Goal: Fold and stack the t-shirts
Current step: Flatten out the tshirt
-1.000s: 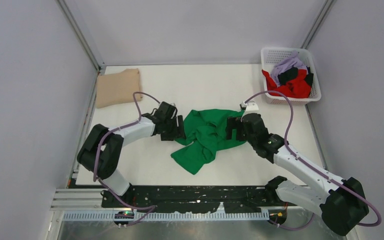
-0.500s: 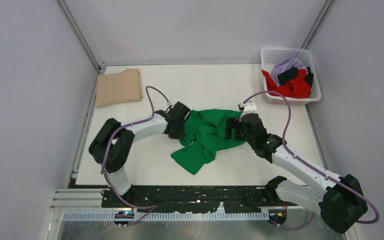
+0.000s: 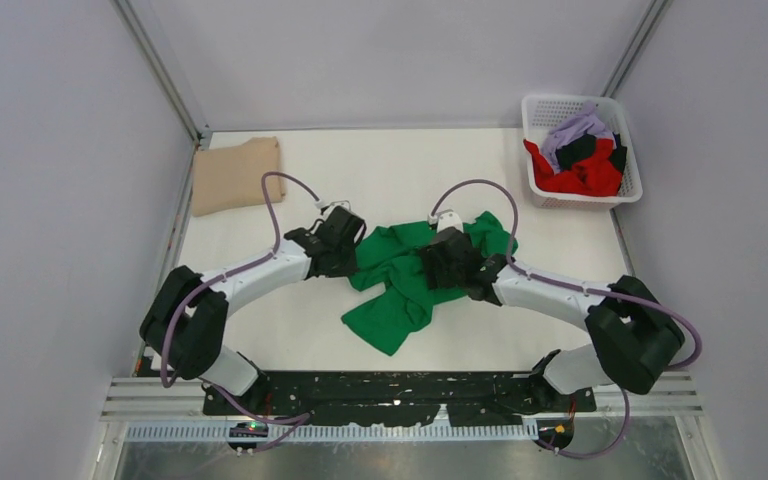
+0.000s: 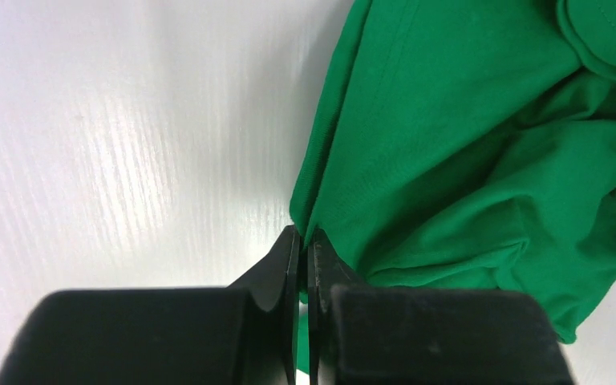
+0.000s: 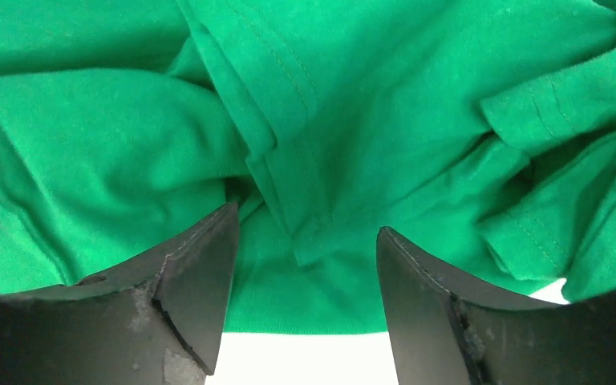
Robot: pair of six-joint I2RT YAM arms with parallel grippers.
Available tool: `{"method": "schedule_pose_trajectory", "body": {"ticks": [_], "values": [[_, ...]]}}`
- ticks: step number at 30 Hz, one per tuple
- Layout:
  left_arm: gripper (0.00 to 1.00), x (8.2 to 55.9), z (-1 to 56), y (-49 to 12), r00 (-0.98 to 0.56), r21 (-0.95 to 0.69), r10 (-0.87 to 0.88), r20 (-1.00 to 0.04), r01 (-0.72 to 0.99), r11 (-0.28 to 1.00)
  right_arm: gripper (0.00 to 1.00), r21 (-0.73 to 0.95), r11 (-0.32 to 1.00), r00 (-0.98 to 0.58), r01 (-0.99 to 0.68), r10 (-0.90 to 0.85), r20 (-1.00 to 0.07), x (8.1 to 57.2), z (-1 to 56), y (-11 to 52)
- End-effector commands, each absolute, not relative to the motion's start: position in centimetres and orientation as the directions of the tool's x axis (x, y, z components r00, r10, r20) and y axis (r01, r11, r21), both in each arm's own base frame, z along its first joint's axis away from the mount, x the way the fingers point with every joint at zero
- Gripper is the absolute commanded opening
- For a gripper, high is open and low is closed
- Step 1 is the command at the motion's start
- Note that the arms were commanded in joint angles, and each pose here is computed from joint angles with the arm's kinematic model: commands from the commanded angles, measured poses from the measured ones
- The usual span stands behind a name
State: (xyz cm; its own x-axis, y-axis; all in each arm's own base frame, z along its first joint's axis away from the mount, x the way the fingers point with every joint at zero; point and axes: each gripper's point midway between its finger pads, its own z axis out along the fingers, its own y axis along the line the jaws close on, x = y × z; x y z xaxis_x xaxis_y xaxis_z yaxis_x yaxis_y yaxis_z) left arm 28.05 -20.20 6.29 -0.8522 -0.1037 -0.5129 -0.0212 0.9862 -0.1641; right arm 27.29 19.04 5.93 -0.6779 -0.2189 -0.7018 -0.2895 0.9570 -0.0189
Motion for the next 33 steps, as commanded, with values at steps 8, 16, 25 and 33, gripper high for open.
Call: {"method": "schedule_pose_trajectory", "body": {"ticks": [8, 16, 25, 33], "values": [[0.00, 28.4, 8.0, -19.3, -0.803, -0.168, -0.110, -0.586, -0.012, 0.986, 0.61, -0.106, 0.979, -0.676, -0.171, -0.195, -0.711, 30.4, 5.0, 19.5], [0.00, 28.3, 8.6, -17.7, -0.779, -0.123, -0.111, -0.617, -0.044, 0.991, 0.24, -0.165, 0.986, -0.645, -0.030, -0.145, -0.750, 30.8, 6.2, 16.5], [0.00, 29.3, 12.3, -14.9, -0.696, -0.071, -0.139, -0.704, -0.126, 0.989, 0.15, -0.209, 0.966, -0.516, 0.152, -0.103, -0.850, 31.7, 12.7, 11.1], [0.00, 30.1, 16.9, -14.0, -0.588, -0.115, -0.180, -0.788, -0.146, 0.983, 0.15, -0.069, 0.997, -0.559, -0.025, -0.072, -0.826, 30.8, 12.2, 11.6]]}}
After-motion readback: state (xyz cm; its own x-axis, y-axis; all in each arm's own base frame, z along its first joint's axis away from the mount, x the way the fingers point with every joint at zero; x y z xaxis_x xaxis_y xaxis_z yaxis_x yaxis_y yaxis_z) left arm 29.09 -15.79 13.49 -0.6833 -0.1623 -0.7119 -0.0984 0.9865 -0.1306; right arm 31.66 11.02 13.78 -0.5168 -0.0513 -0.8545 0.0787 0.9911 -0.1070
